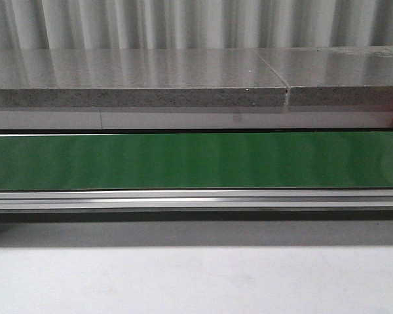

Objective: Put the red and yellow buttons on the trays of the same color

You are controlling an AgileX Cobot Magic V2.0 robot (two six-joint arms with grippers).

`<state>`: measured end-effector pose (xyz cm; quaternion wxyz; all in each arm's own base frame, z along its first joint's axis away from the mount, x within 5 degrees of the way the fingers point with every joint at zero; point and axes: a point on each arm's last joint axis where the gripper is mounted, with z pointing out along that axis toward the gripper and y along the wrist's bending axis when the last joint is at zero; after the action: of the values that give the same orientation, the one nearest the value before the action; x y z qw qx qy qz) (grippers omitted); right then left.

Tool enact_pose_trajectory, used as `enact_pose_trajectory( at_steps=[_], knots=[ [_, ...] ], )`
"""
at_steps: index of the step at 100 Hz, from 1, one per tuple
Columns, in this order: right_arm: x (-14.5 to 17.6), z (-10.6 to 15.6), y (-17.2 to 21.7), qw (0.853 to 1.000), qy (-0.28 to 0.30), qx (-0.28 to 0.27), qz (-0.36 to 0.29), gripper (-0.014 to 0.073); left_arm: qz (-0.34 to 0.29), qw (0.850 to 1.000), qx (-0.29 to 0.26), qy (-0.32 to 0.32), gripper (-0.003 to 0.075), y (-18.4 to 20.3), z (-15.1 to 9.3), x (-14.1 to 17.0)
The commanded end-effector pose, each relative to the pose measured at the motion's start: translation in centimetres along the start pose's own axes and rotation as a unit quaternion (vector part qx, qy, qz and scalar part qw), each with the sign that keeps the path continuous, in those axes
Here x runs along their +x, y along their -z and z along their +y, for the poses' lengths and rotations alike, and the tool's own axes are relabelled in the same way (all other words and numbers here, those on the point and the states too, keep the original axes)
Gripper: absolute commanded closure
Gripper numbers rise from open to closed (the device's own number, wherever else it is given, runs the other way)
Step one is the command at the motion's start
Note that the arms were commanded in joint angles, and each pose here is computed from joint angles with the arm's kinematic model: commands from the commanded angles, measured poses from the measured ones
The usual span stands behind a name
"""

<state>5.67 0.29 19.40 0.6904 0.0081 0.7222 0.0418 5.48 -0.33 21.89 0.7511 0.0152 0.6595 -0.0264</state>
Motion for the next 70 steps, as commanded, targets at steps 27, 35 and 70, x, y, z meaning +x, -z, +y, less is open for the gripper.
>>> enact_pose_trajectory(
  at_steps=[27, 35, 70],
  knots=[
    [-1.3, 0.1, 0.2, 0.999, 0.002, -0.004, -0.053, 0.0664, -0.041, 0.999, 0.005, 0.001, 0.0741, 0.3, -0.1, 0.7],
    [-1.3, 0.1, 0.2, 0.999, 0.002, -0.004, -0.053, 0.0664, -0.052, 0.999, 0.006, 0.001, 0.0741, 0.3, -0.1, 0.5],
    [-1.3, 0.1, 0.2, 0.999, 0.002, -0.004, -0.053, 0.0664, 0.004, 1.000, -0.007, 0.018, 0.0741, 0.0, 0.1, -5.2]
  ],
)
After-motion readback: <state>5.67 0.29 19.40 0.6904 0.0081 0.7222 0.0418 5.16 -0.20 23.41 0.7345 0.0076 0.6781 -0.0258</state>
